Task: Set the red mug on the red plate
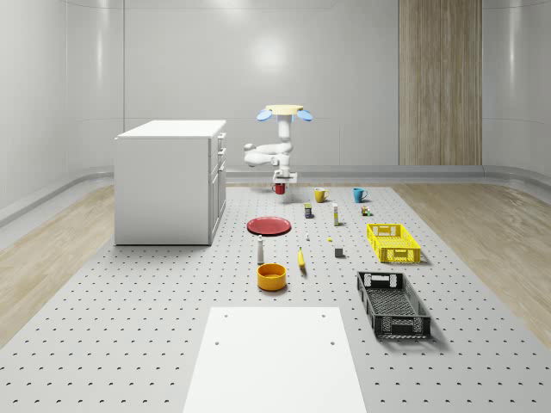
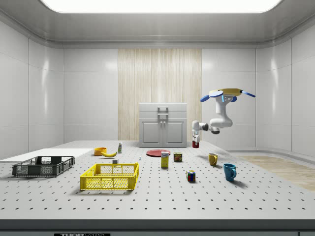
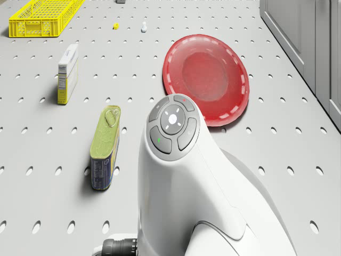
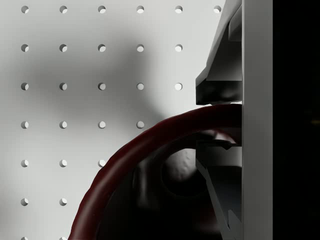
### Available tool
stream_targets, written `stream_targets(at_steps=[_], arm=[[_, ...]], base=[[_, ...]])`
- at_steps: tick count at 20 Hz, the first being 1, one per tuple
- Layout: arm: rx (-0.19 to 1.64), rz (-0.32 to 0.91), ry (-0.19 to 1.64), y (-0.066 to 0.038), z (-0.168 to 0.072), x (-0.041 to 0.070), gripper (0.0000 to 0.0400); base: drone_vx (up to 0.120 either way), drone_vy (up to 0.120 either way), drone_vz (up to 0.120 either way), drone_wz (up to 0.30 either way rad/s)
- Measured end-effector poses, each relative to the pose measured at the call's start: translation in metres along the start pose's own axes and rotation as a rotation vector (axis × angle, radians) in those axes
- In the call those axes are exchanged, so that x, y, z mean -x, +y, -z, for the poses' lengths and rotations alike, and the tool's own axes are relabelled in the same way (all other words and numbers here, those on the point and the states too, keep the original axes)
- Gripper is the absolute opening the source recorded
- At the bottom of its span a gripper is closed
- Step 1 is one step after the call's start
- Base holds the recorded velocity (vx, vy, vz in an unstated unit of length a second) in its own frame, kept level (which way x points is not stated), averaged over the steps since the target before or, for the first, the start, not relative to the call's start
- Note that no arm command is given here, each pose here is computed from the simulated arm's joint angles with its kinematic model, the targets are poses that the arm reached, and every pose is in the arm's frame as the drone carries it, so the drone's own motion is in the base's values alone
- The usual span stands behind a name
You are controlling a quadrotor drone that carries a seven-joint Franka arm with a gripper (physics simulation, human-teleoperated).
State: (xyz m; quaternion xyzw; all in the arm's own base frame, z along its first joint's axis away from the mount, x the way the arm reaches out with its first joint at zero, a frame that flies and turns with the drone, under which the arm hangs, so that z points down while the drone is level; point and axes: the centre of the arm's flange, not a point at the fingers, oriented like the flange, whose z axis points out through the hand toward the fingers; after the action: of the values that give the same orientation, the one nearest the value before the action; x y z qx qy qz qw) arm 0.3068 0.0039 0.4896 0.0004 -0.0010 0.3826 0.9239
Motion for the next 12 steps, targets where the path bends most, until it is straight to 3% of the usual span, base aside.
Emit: stream_targets(at_steps=[2,7,9,12], arm=[[0.0,0.0,0.0,0.0,0.0003,0.0,0.01],[0.0,0.0,0.0,0.0,0.0007,0.0,0.01],[0.0,0.0,0.0,0.0,0.0008,0.0,0.01],[0.0,0.0,0.0,0.0,0.0008,0.0,0.01]], base=[[0.12,0.0,0.0,0.0],[0.12,-0.12,0.0,0.0],[0.12,-0.02,0.0,0.0],[0.12,-0.12,0.0,0.0]])
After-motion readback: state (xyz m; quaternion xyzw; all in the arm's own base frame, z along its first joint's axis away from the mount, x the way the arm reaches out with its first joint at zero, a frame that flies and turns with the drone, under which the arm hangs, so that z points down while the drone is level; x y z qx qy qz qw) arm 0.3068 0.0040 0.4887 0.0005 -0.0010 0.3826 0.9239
